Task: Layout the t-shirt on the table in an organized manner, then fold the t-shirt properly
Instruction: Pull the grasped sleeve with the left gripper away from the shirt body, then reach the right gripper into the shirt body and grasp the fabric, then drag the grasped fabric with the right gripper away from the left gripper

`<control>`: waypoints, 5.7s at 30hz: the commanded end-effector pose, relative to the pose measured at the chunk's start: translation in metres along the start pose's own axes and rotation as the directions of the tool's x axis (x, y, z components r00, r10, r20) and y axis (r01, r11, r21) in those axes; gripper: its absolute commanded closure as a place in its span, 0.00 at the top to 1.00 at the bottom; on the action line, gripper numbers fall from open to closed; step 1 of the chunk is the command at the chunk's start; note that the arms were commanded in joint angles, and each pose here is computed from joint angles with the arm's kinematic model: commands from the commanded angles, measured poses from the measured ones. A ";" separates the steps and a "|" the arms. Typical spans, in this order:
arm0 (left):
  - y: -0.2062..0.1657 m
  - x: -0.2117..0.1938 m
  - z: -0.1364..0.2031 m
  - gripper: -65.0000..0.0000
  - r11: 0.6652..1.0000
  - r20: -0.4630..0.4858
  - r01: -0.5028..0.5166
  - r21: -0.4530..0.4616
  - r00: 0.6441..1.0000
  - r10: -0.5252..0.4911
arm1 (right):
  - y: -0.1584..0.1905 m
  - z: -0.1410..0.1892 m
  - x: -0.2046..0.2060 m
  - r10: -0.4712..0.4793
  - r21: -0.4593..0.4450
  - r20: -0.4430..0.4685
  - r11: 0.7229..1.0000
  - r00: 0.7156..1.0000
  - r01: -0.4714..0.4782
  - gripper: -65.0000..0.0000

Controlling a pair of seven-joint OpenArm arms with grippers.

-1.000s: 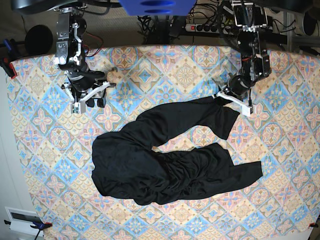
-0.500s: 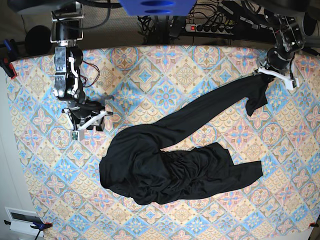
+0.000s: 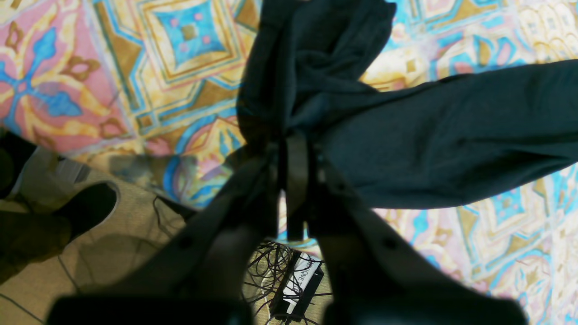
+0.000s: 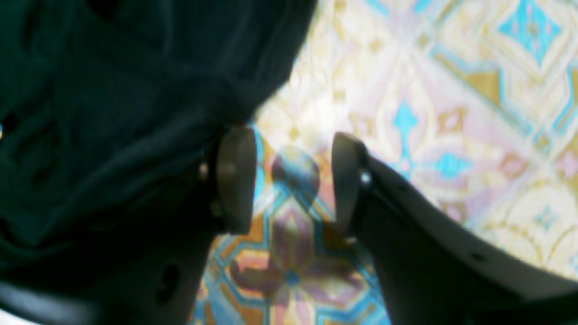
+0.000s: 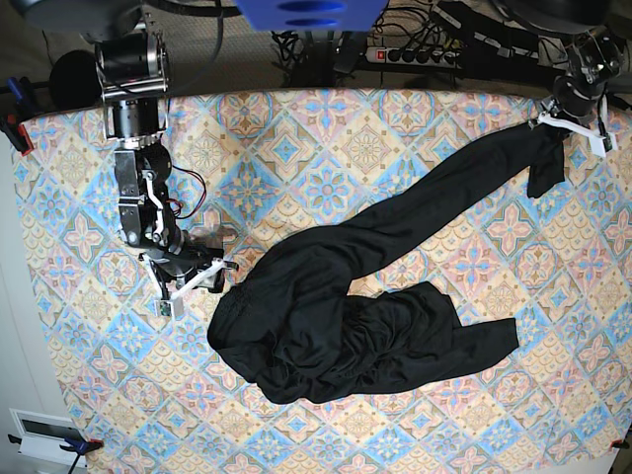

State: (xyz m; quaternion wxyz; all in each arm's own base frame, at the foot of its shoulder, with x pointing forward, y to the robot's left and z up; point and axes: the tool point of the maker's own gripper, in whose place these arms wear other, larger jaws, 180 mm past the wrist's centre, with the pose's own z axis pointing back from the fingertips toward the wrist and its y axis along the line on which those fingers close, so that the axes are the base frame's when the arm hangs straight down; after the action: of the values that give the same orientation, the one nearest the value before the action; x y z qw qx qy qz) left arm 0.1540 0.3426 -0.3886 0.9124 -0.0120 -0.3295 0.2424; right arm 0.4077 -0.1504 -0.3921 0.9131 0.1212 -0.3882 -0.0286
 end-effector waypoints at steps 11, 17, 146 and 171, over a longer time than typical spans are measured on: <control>-0.001 0.009 0.002 0.00 1.000 0.029 0.007 -0.005 1.000 -0.007 | 0.038 -0.010 0.046 0.102 0.064 0.068 0.992 0.993 -0.106 0.42; -0.004 0.005 0.001 0.00 1.000 0.026 -0.005 -0.010 1.000 0.005 | 0.068 -0.026 0.041 0.125 0.108 0.030 0.986 0.992 -0.128 0.42; -0.019 0.009 -0.006 0.00 0.998 0.050 -0.046 -0.039 0.998 0.048 | 0.080 0.007 0.000 0.253 0.159 0.050 0.953 0.966 -0.257 0.00; -0.038 0.045 -0.014 0.00 0.996 0.086 -0.028 -0.083 0.996 0.035 | -0.012 0.072 -0.023 0.083 -0.011 0.105 0.997 0.991 -0.082 0.00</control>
State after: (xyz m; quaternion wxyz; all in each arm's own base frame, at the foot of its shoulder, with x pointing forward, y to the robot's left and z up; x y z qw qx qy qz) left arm 0.1998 0.3254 -0.3795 0.8989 -0.0494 -0.3556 0.2513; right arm 0.3311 -0.1719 -0.3781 0.9038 0.0991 -0.4164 -0.0029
